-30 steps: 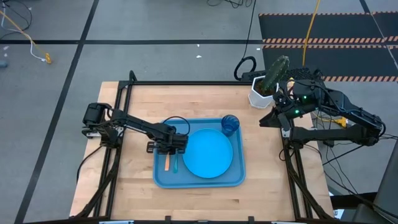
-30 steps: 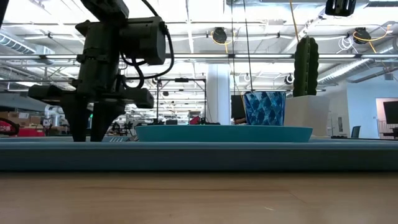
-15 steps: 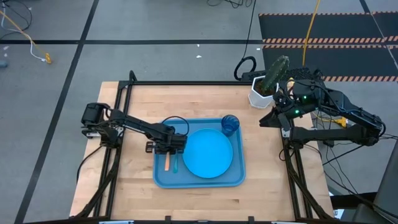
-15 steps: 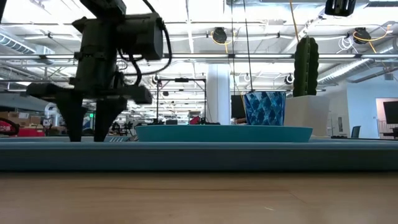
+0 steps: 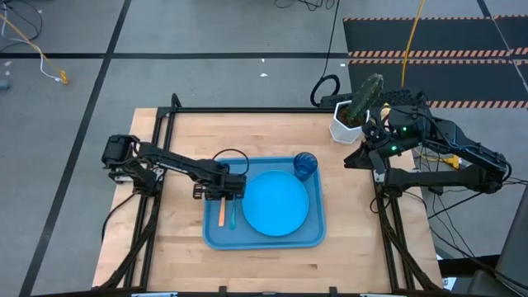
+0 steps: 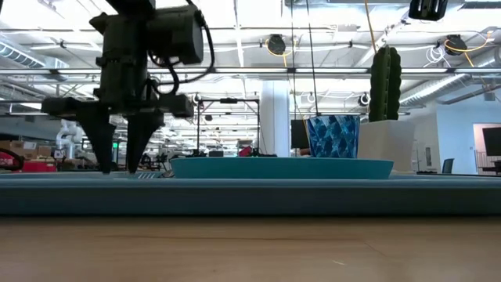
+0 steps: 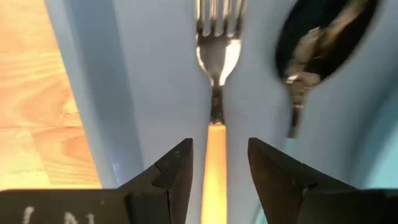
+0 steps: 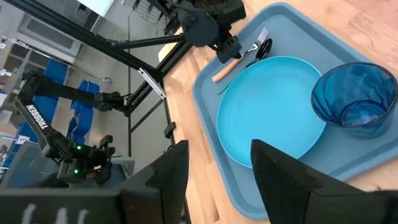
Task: Pick and place plate/cup/fork/spoon on tray
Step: Adjust the light blue plate
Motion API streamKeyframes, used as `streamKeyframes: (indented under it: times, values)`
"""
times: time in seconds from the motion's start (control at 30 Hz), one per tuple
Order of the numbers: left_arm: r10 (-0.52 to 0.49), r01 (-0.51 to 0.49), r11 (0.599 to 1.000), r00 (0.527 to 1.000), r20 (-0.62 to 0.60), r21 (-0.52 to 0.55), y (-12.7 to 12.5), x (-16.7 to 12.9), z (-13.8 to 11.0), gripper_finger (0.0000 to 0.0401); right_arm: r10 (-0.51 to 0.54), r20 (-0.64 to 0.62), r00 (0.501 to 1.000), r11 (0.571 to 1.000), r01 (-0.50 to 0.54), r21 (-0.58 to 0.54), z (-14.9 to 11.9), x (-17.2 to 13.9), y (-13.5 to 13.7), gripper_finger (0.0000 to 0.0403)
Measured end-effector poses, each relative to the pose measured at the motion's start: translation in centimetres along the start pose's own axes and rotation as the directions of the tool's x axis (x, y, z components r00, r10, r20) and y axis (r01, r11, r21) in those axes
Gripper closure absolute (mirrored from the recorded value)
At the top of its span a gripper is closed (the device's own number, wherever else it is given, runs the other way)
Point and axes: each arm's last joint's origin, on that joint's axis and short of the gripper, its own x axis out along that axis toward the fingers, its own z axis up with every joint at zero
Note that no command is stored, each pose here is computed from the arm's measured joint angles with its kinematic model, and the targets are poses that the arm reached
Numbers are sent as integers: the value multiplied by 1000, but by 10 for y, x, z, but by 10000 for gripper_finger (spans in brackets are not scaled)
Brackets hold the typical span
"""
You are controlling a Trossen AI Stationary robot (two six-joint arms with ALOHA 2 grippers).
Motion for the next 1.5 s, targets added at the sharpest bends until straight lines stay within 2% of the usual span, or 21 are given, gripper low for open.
streamKeyframes:
  times: [0.3, 0.4, 0.5, 0.63, 0.8, 0.9, 1.0, 1.13, 1.27, 1.37, 1.5]
  values:
    - [-152, 149, 988, 972, 178, 27, 7, -40, 5, 245, -2, -1, 1000, 1000, 2, 2, 0, 1, 0, 236]
    - [-201, 185, 979, 954, 221, 87, 5, -53, 8, 245, -8, 1, 1000, 1000, 8, 2, 1, 1, 0, 236]
    - [-220, 173, 965, 943, 250, 197, 0, -62, 9, 245, -40, 8, 999, 999, 40, 10, 1, 2, -2, 236]
    - [-309, 187, 912, 899, 311, 365, -12, -81, 10, 245, -142, 11, 990, 989, 141, 33, 0, 5, -8, 236]
    - [-400, 159, 829, 839, 369, 536, -26, -110, 15, 245, -307, -73, 949, 945, 313, 97, -5, 10, -19, 236]
    - [-435, 133, 780, 818, 377, 611, -31, -125, 21, 245, -372, -140, 918, 915, 388, 113, -7, 16, -25, 236]
    - [-451, 107, 751, 803, 389, 651, -33, -135, 28, 245, -419, -181, 890, 889, 443, 118, -5, 23, -29, 236]
    - [-449, 59, 725, 796, 406, 686, -33, -146, 38, 245, -456, -224, 861, 860, 491, 140, 0, 37, -33, 236]
    - [-409, -12, 708, 809, 423, 706, -29, -150, 50, 245, -485, -266, 833, 828, 535, 169, 1, 57, -34, 236]
    - [-367, -51, 691, 834, 412, 721, -24, -149, 63, 245, -464, -284, 839, 820, 528, 221, -2, 79, -35, 236]
    - [-335, -69, 641, 871, 360, 764, -24, -142, 83, 245, -426, -315, 848, 808, 513, 290, -14, 108, -35, 236]
